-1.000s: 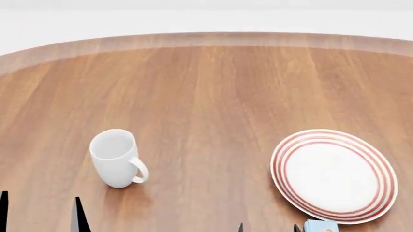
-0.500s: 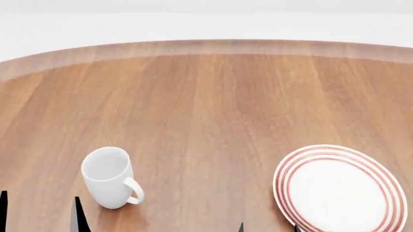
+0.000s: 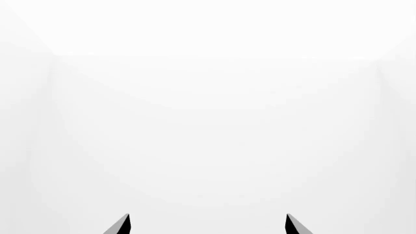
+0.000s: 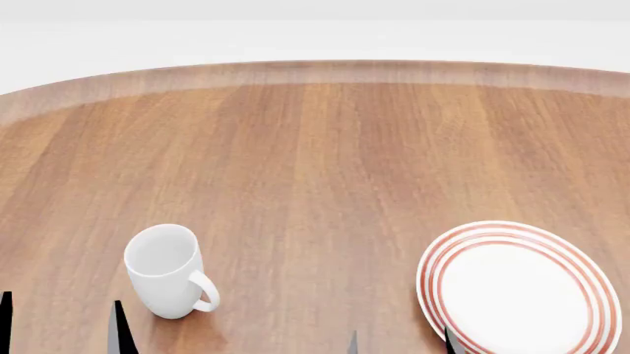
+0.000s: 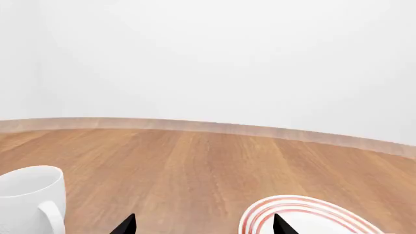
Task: Pick up the red mug and put it on the plate
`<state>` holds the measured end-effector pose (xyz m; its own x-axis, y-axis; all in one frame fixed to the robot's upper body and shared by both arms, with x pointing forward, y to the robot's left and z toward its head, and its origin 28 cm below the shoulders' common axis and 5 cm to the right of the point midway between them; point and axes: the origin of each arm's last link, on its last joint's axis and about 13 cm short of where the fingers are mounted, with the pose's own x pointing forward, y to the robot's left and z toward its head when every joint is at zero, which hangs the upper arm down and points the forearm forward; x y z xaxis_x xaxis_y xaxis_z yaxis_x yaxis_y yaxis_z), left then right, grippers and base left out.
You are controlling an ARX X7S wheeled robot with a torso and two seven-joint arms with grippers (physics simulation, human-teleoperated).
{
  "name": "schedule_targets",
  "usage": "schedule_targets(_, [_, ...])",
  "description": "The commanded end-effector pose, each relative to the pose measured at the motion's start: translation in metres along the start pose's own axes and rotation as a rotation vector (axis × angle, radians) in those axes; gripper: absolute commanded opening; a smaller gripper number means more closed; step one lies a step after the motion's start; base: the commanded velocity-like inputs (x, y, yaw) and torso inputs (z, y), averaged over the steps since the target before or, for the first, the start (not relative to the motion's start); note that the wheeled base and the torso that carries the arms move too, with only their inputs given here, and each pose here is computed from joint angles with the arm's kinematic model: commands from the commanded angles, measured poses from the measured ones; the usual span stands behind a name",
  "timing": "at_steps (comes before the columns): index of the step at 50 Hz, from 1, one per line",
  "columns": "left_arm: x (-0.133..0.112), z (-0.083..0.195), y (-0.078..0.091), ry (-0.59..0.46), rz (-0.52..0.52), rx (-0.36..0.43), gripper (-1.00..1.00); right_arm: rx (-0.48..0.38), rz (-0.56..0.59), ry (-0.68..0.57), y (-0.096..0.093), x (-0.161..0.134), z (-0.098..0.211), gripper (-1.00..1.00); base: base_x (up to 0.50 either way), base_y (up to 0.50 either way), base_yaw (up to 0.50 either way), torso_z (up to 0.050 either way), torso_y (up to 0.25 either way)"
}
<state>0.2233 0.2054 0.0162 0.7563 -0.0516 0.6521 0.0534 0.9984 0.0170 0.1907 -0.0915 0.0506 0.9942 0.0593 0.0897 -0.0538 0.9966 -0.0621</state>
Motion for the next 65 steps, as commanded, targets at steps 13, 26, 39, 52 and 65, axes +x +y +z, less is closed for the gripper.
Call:
schedule_targets(13, [0.000, 0.000, 0.000, -0.004, 0.000, -0.005, 1.00, -0.030, 0.052, -0.125, -0.010, -0.083, 0.035, 1.00, 0.00, 0.00, 0.00, 0.000, 0.000])
schedule_targets(26, [0.000, 0.000, 0.000, -0.003, -0.003, -0.006, 1.00, 0.002, 0.092, -0.128, -0.012, -0.116, 0.025, 1.00, 0.00, 0.00, 0.00, 0.000, 0.000])
schedule_targets(39, [0.000, 0.000, 0.000, -0.001, -0.006, -0.008, 1.00, -0.031, 0.155, -0.087, -0.017, -0.131, 0.008, 1.00, 0.00, 0.00, 0.00, 0.000, 0.000])
schedule_targets(52, [0.000, -0.001, 0.000, 0.003, -0.008, -0.012, 1.00, -0.052, 0.188, -0.014, -0.020, -0.133, -0.015, 1.00, 0.00, 0.00, 0.00, 0.000, 0.000])
schedule_targets(65, [0.000, 0.000, 0.000, 0.002, -0.005, -0.013, 1.00, -0.051, 0.192, 0.028, -0.020, -0.136, -0.028, 1.00, 0.00, 0.00, 0.00, 0.000, 0.000])
